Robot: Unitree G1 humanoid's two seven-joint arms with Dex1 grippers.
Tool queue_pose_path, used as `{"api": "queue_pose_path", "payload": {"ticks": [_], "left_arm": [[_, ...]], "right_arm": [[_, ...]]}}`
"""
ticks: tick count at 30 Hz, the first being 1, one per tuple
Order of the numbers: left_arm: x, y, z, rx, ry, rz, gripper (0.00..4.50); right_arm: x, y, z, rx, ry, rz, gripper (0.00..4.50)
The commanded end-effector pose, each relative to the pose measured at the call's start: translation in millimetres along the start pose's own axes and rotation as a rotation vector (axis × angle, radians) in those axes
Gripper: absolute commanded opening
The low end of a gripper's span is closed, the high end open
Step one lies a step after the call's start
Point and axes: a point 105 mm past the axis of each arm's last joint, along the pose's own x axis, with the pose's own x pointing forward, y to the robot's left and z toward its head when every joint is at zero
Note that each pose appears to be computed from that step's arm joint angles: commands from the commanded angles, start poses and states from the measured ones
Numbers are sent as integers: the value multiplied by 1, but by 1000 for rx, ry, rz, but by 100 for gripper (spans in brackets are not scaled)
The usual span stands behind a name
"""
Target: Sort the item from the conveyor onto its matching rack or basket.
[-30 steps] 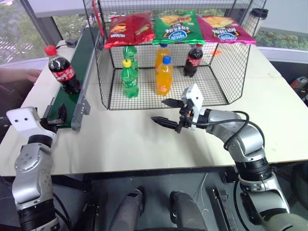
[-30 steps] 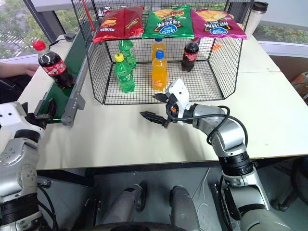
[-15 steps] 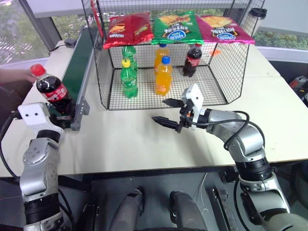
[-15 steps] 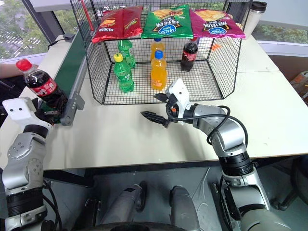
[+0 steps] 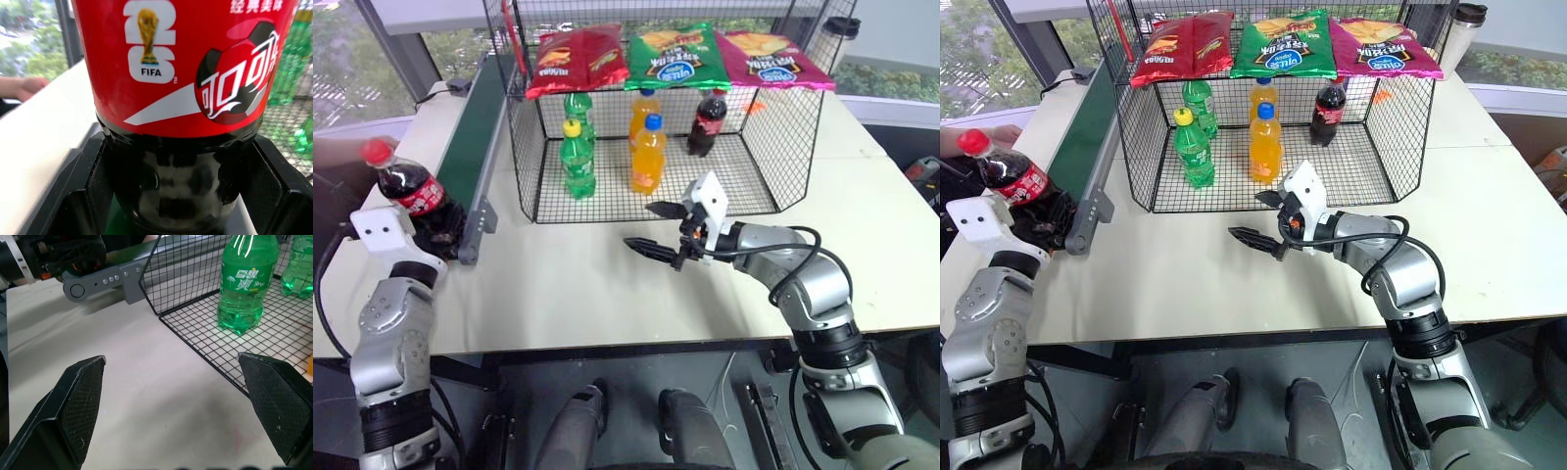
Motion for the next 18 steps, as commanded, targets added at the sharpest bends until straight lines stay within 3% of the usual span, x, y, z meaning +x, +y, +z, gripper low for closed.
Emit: {"api": "queue_pose_path", "payload": {"ticks": [1,8,18], "left_arm": [[3,-22,45,36,-117,-153,288],[6,-90,31,87,-4,-570,288],[0,-179,8,130,13,-964,288]], "right_arm": [[-3,7,20,-40,-61,30,450],[-6,9,45,-31,-135,63,450],[-9,11,78,-32,-223,51,450]]}}
